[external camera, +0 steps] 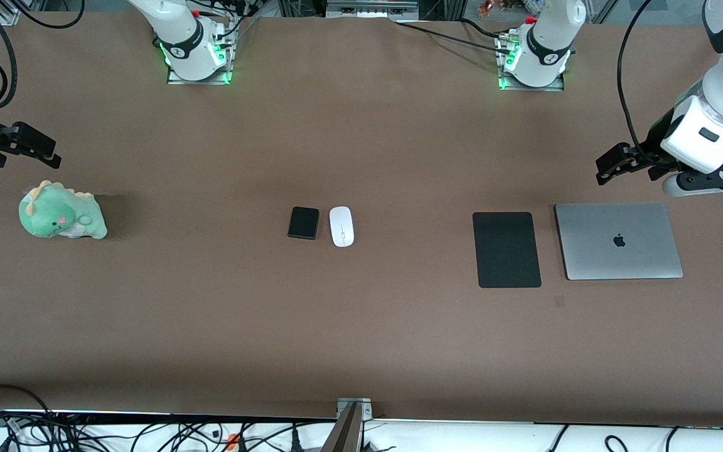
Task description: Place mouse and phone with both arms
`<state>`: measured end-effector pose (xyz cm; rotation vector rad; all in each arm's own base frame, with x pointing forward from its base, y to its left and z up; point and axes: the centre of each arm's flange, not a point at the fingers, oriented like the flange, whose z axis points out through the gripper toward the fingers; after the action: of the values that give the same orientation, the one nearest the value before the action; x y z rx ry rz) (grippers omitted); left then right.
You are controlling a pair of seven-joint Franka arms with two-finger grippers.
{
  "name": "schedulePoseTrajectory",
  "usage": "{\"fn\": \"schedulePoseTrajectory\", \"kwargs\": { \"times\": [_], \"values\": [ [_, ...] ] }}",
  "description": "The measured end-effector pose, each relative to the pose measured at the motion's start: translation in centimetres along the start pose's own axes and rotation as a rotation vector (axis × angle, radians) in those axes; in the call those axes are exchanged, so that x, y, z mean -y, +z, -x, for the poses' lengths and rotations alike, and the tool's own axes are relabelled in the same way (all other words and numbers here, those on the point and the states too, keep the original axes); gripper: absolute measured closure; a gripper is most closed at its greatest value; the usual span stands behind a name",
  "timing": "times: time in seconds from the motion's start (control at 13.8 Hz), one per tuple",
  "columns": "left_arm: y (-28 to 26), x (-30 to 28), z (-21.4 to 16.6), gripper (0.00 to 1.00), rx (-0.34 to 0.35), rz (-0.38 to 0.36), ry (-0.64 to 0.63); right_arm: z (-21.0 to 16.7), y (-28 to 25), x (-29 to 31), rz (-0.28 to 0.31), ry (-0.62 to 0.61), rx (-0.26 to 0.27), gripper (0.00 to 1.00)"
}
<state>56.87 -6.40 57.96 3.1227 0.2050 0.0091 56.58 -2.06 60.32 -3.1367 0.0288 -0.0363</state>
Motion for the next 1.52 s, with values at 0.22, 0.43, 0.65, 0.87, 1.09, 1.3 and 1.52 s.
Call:
{"fn": "schedulePoseTrajectory", "kwargs": {
  "times": [0.22, 0.43, 0.65, 0.87, 1.09, 1.3, 1.52],
  "values": [
    [-0.08, -0.36, 0.08, 0.0, -0.002, 0.001, 0.007, 0.0, 0.0, 0.0, 0.0, 0.0, 0.0, 0.0],
    [-0.09, -0.48, 0.1, 0.0, -0.002, 0.001, 0.009, 0.0, 0.0, 0.0, 0.0, 0.0, 0.0, 0.0],
    [0.03, -0.48, 0.06, 0.0, 0.0, 0.001, 0.011, 0.06, 0.05, 0.0, 0.0, 0.0, 0.006, 0.0],
    [0.15, -0.49, 0.0, 0.0, 0.003, 0.001, 0.011, 0.09, 0.08, 0.01, 0.0, 0.0, 0.009, 0.0],
    [0.16, -0.49, 0.0, 0.0, 0.003, 0.001, 0.011, 0.1, 0.08, 0.01, 0.0, 0.0, 0.009, 0.0],
    [0.16, -0.49, 0.0, 0.0, 0.003, 0.001, 0.011, 0.11, 0.09, 0.01, 0.0, 0.0, 0.01, 0.0],
    [0.16, -0.49, 0.0, 0.0, 0.003, 0.001, 0.011, 0.11, 0.1, 0.01, 0.0, 0.0, 0.011, 0.0]
  ]
}}
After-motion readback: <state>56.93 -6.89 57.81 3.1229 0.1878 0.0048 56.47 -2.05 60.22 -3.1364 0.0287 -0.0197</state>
